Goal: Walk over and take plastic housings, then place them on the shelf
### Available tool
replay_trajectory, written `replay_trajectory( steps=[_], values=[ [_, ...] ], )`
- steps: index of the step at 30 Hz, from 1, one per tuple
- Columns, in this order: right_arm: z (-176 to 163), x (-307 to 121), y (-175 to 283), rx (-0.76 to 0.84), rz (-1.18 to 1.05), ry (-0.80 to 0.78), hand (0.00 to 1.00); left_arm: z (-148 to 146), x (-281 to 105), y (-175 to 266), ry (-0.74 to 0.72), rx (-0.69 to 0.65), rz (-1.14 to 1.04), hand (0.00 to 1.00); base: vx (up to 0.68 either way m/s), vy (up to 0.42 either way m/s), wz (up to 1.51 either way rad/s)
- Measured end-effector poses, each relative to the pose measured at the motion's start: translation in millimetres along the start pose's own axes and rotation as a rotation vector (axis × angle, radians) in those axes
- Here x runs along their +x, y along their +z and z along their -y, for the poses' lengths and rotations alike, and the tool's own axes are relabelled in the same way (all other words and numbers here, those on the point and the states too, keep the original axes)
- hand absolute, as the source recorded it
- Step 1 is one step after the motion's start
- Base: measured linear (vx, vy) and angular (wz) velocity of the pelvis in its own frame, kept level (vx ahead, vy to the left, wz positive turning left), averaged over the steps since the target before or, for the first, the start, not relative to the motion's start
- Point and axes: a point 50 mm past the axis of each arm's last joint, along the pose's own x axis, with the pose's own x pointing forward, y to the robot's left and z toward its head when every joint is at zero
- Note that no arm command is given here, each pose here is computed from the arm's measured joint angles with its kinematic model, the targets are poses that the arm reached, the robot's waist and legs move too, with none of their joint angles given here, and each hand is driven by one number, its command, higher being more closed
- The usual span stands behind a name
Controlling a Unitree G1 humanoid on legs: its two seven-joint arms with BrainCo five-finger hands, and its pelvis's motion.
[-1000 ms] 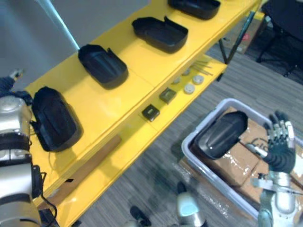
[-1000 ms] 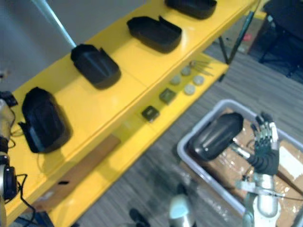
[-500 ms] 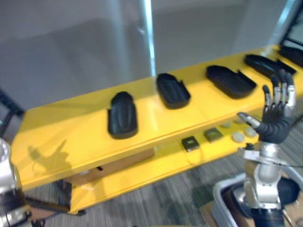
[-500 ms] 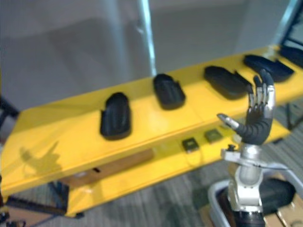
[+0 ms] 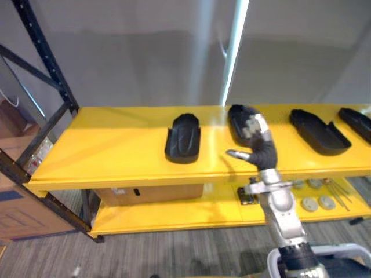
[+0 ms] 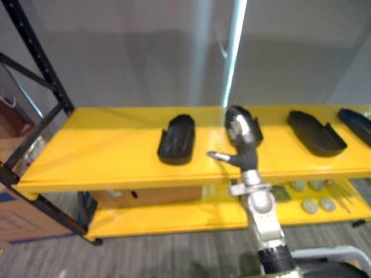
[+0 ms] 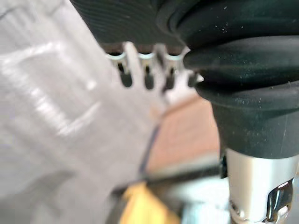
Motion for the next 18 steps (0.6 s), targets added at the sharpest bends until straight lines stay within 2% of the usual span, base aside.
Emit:
replay_trajectory(
  steps=[4,8,9,15,18],
  values=[
    [-25,-7,-28,0.095,-0.148,0.152,0.0,18,-5,-17,-0.134,0.04,-0.106,0.0,0.01,-0.005,0.02],
    [-49,-12,-40,0.144,-0.205,0.255,0.0,30,-9,-21,-0.225,0.072,-0.128,0.0,0.0,0.0,0.0],
    [-77,-1,-44,0.191,-0.224,0.343,0.0,44,-13,-27,-0.287,0.107,-0.179,0.0,0.0,0.0,0.0],
    [-73,-3,-45,0.191,-0.228,0.321,0.0,45,-13,-27,-0.291,0.11,-0.178,0.0,0.0,0.0,0.0],
    [-50,-8,-46,0.179,-0.232,0.194,0.0,51,-16,-27,-0.33,0.144,-0.172,0.0,0.0,0.0,-0.03]
  ],
)
